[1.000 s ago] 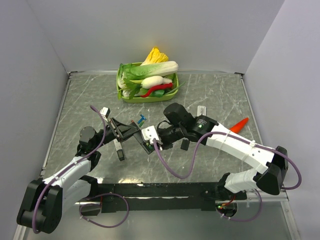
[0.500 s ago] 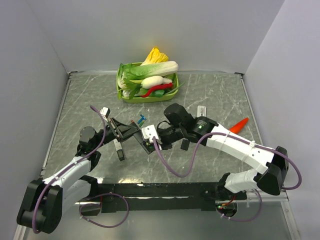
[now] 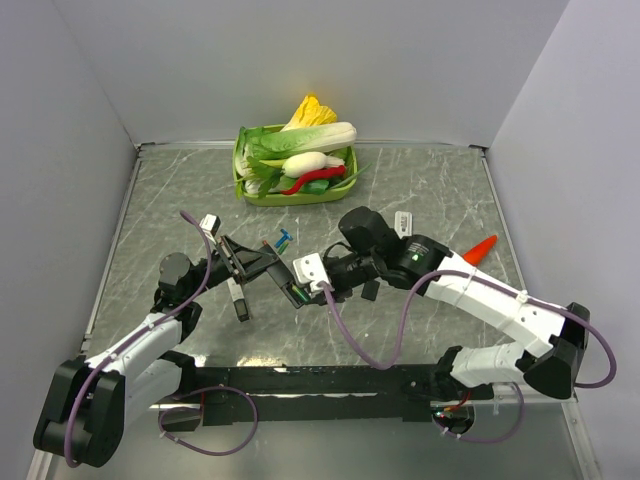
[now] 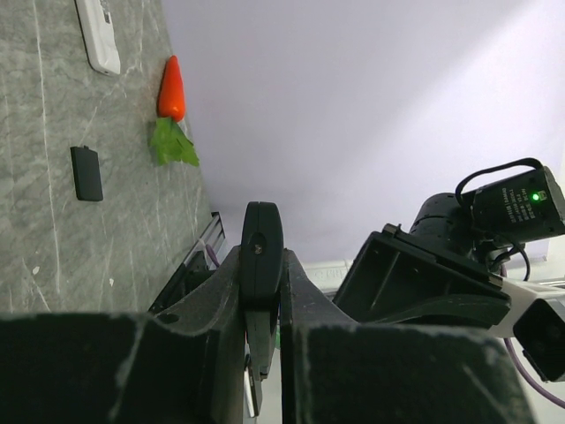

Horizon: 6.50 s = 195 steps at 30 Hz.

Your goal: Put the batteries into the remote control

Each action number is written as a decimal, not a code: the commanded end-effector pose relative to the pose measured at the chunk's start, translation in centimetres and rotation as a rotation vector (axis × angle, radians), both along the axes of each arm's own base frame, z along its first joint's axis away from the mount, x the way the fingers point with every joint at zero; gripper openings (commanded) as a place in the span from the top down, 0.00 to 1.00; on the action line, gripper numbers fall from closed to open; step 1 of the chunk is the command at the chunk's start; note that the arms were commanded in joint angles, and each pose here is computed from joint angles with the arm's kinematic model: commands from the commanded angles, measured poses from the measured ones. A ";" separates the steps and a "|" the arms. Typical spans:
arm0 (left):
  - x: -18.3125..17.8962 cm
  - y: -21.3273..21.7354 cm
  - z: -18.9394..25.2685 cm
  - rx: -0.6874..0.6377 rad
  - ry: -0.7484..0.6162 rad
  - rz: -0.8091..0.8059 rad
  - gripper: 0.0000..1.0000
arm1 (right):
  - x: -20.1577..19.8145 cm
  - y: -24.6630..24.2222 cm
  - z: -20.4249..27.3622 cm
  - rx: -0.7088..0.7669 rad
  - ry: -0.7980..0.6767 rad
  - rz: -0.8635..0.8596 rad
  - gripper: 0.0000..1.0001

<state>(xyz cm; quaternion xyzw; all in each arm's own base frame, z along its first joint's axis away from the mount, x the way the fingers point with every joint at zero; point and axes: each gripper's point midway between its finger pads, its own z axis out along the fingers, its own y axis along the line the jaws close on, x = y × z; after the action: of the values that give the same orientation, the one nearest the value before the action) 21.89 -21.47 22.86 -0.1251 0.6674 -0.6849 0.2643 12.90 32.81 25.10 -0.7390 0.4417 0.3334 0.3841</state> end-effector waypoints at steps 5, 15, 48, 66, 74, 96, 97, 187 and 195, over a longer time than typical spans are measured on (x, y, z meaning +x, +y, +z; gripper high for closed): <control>-0.3 0.0 2.8 -0.024 -0.091 -0.020 0.99 | 0.5 0.1 -0.7 -0.037 -0.037 0.017 0.57; -0.3 -0.1 2.9 -0.022 -0.094 -0.023 0.99 | 0.3 0.6 -1.2 -0.041 -0.005 0.030 0.59; -0.3 0.0 2.8 -0.024 -0.088 -0.022 0.99 | 1.1 0.6 0.6 0.025 -0.027 -0.063 0.55; -0.4 -0.1 2.9 -0.025 -0.091 -0.026 0.99 | -1.0 1.4 0.4 0.021 0.022 0.023 0.56; -0.4 -0.1 2.9 -0.026 -0.088 -0.025 0.99 | -1.8 2.3 -0.4 0.014 0.030 0.025 0.56; -0.5 -0.1 3.1 -0.026 -0.093 -0.032 0.99 | -0.1 1.3 -3.0 -0.070 -0.047 -0.044 0.58; -0.5 -0.1 3.2 -0.028 -0.096 -0.033 0.99 | 0.0 1.3 -3.1 -0.069 -0.050 -0.042 0.58; 1.0 1.4 0.5 0.016 0.008 0.143 0.99 | 2.4 0.9 -2.8 -0.416 0.399 -0.918 0.69; 0.9 1.4 0.7 0.012 0.003 0.142 0.99 | 2.3 0.9 -3.1 -0.428 0.404 -0.923 0.73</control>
<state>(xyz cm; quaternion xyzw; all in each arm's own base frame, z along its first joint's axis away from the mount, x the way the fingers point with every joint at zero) 22.94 -20.02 21.38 -0.1977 0.6779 -0.6466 0.2884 14.94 32.65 21.16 -0.4598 0.8429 0.1619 0.2280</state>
